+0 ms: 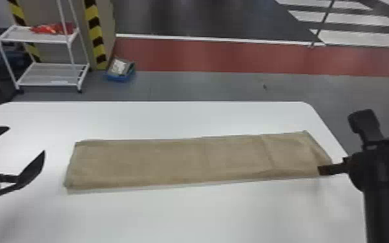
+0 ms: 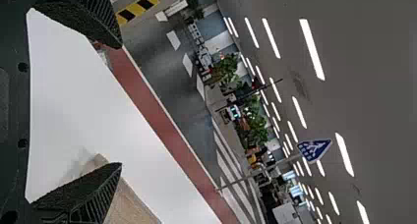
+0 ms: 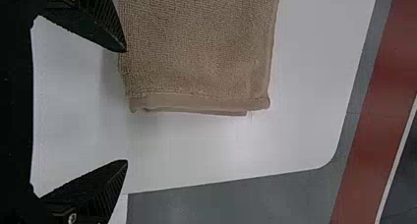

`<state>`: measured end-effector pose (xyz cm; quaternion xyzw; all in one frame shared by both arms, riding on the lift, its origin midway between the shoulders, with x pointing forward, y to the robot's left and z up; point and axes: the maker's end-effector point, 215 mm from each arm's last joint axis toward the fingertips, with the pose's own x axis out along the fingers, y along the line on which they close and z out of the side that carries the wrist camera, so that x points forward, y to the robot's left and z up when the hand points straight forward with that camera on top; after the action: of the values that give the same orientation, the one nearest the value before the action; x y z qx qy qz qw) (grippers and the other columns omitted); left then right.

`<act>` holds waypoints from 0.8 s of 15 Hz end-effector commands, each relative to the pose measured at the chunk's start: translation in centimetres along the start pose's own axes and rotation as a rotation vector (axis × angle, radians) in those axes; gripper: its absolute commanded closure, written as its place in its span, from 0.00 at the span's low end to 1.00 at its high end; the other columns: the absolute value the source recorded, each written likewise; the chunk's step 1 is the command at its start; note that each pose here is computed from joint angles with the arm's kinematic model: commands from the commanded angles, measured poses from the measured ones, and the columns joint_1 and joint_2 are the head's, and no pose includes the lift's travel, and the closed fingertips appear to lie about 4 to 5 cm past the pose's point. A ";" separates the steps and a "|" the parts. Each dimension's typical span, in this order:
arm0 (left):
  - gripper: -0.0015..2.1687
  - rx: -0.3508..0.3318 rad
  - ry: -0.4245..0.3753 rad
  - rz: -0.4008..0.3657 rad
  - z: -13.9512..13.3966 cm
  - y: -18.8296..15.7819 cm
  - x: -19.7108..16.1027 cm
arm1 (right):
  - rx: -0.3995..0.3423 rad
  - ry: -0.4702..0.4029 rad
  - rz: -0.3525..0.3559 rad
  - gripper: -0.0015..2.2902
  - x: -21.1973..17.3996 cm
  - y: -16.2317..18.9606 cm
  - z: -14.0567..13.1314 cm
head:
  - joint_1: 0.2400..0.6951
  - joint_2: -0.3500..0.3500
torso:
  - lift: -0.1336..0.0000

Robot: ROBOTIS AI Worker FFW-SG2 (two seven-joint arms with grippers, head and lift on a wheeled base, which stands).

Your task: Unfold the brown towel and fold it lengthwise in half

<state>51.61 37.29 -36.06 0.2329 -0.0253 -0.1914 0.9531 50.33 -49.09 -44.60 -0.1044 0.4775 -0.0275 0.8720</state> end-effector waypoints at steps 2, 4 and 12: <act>0.01 -0.003 0.005 -0.002 -0.3 -0.1 -0.2 | 0.035 -0.018 0.000 0.04 -0.4 -0.8 0.0 | 1.00 0.31 | 0.11; 0.01 -0.008 0.000 0.002 -0.3 -0.2 -0.4 | 0.121 -0.071 0.035 0.04 -2.4 -0.7 0.5 | 1.00 0.31 | 0.11; 0.01 -0.411 -0.069 0.147 0.0 0.0 -0.8 | 0.144 -0.410 0.087 0.04 -15.6 9.6 -0.6 | 1.00 0.46 | 0.11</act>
<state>51.36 38.63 -35.39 0.0537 -0.0395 -0.1394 0.9880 41.47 -40.76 -34.28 0.0148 0.3190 -0.0431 0.9467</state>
